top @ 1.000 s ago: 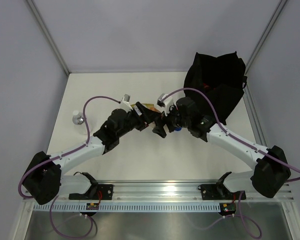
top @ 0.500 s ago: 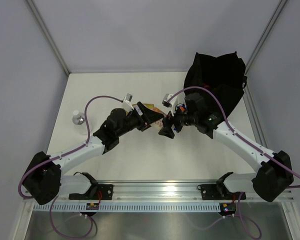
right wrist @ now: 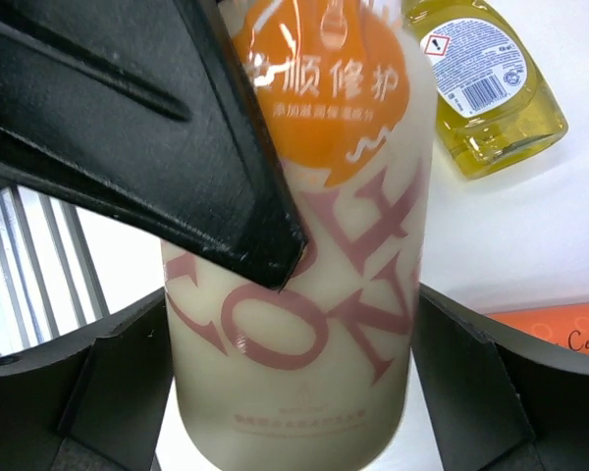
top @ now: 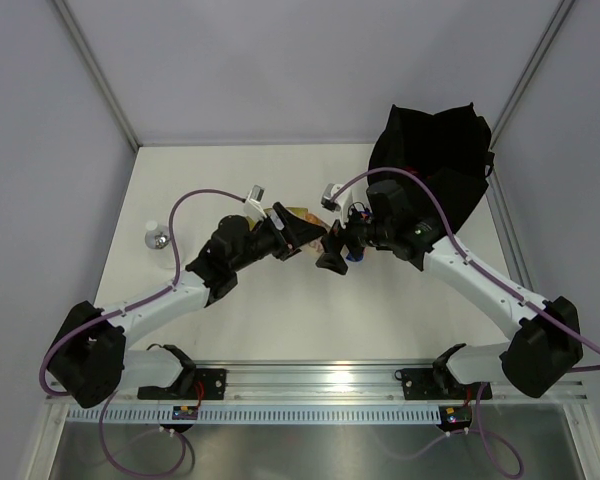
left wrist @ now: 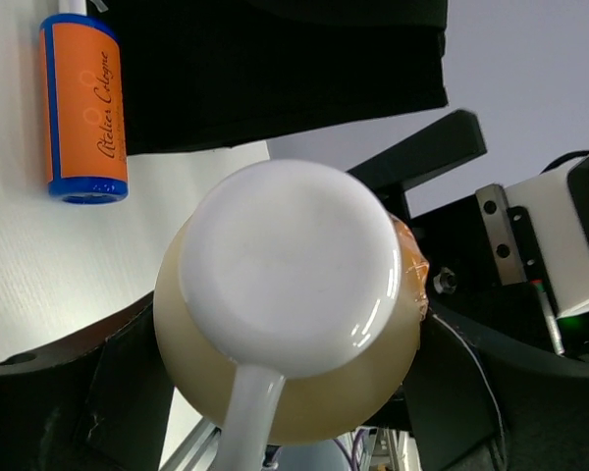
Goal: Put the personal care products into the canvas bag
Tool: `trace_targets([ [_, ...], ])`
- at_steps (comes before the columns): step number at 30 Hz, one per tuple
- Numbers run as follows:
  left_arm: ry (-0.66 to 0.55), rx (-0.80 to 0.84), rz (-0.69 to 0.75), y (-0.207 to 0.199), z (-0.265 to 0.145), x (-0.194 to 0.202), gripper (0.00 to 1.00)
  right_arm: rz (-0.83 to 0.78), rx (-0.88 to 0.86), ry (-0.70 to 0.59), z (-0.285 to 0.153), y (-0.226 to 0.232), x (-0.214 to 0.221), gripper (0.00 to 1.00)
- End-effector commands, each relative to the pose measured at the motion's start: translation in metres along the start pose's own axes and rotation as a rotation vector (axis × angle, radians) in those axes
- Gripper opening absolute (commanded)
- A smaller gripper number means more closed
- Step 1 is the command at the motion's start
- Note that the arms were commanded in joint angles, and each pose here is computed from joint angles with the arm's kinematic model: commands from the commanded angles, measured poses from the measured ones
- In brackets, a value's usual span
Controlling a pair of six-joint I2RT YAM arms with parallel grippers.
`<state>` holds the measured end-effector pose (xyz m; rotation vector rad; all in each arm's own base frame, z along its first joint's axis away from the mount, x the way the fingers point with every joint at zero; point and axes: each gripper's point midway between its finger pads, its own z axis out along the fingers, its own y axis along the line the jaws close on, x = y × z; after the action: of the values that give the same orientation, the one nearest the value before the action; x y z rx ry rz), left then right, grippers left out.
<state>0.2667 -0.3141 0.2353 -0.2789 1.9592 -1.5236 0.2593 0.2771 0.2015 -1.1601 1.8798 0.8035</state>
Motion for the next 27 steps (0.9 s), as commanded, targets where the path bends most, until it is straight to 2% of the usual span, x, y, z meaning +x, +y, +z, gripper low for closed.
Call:
trace_targets([
  [1,-0.002,0.221,0.104,-0.064,-0.011,-0.01,0.0,-0.099,0.012,-0.077,-0.008,-0.002,-0.03,0.99],
  [6,0.011,0.228,0.114,-0.065,-0.011,-0.008,0.0,-0.12,0.0,-0.052,-0.003,-0.005,-0.03,0.99],
  [10,0.008,0.246,0.101,-0.068,-0.012,-0.008,0.0,-0.086,-0.108,-0.045,0.005,0.01,-0.027,0.96],
  [12,0.009,0.255,0.092,-0.07,-0.013,-0.009,0.0,-0.073,-0.12,-0.031,0.009,0.01,-0.023,0.84],
  [13,0.004,0.264,0.091,-0.071,-0.013,-0.01,0.0,-0.065,-0.125,-0.019,0.009,0.011,-0.021,0.63],
  [14,0.006,0.27,0.087,-0.071,-0.014,-0.01,0.0,-0.058,-0.129,-0.012,0.009,0.011,-0.02,0.5],
  [16,0.0,0.282,0.072,-0.073,-0.015,-0.013,0.0,-0.046,-0.141,-0.015,0.007,0.013,-0.023,0.3],
  [19,-0.002,0.292,0.062,-0.074,-0.016,-0.016,0.02,-0.042,-0.139,-0.011,0.005,0.013,-0.023,0.24],
  [20,0.002,0.296,0.061,-0.075,-0.017,-0.016,0.07,-0.041,-0.138,-0.013,0.004,0.012,-0.023,0.17],
  [21,-0.001,0.297,0.059,-0.076,-0.018,-0.018,0.17,-0.038,-0.137,-0.015,0.003,0.012,-0.023,0.12],
  [22,-0.005,0.293,0.059,-0.075,-0.019,-0.02,0.29,-0.032,-0.142,-0.021,0.002,0.012,-0.023,0.06],
  [23,-0.008,0.297,0.061,-0.077,-0.02,-0.022,0.47,-0.037,-0.139,-0.034,-0.001,0.013,-0.026,0.0],
  [25,-0.015,0.267,0.067,-0.072,-0.022,-0.025,0.64,-0.034,-0.136,-0.042,-0.005,0.012,-0.027,0.0],
  [26,-0.026,0.259,0.078,-0.073,-0.023,-0.028,0.8,-0.04,-0.134,-0.051,-0.009,0.013,-0.029,0.0],
  [27,-0.028,0.223,0.093,-0.065,-0.023,-0.029,0.86,-0.041,-0.131,-0.054,-0.012,0.012,-0.029,0.0],
])
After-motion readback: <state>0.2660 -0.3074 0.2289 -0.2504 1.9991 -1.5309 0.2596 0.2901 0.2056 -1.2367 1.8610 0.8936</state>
